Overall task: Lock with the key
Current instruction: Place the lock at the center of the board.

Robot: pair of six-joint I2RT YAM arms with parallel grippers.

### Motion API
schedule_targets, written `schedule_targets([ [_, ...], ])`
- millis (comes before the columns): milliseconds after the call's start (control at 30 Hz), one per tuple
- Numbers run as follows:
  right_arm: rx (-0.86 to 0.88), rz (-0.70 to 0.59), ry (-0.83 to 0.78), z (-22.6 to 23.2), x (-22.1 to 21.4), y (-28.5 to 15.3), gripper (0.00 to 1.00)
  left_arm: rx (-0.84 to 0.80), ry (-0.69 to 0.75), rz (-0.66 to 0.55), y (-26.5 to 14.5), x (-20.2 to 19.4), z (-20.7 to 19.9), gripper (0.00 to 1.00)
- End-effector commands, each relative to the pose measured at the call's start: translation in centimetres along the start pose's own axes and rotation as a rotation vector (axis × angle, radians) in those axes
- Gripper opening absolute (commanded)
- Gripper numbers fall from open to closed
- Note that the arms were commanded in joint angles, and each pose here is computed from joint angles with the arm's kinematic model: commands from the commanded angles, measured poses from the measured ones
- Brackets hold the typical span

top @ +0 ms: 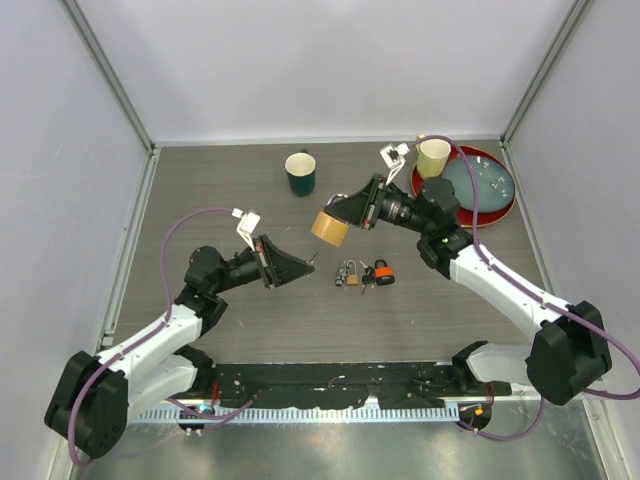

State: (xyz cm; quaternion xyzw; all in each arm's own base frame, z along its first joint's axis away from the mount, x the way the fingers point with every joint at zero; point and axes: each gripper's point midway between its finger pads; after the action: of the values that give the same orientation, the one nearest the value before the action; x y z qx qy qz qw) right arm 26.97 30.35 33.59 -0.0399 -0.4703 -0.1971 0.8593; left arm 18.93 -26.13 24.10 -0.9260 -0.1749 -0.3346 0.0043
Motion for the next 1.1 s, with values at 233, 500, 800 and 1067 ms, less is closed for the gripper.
schedule_targets([
  [233, -0.028, 0.120, -0.026, -2.7, -2.1, 1.1, 0.01, 0.066, 0.095, 0.043, -0.2, 0.2, 0.4, 0.00],
  [500, -0.081, 0.226, 0.101, -7.1, -6.5, 2.4, 0.01, 0.203, 0.130, 0.024, -0.9, 0.6, 2.5, 0.00],
  [800, -0.125, 0.285, 0.173, -10.2, -9.7, 3.6, 0.01, 0.289, 0.070, 0.058, -0.5, 0.1, 5.0, 0.00],
  [1067, -0.156, 0.334, 0.207, -12.0, -12.2, 4.2, 0.01, 0.357, 0.017, 0.084, 0.1, -0.2, 7.4, 0.00],
])
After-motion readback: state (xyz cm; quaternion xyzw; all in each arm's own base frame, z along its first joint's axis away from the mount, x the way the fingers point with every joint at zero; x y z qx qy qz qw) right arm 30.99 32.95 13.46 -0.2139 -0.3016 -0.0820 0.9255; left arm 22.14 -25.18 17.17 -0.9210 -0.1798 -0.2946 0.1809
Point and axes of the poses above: each gripper's point midway between its finger pads, its own y axis out along the fingers, its own z axis along the line the jaws close on, x = y × z, and after that the axes turned 6 degrees about -y, right-handed
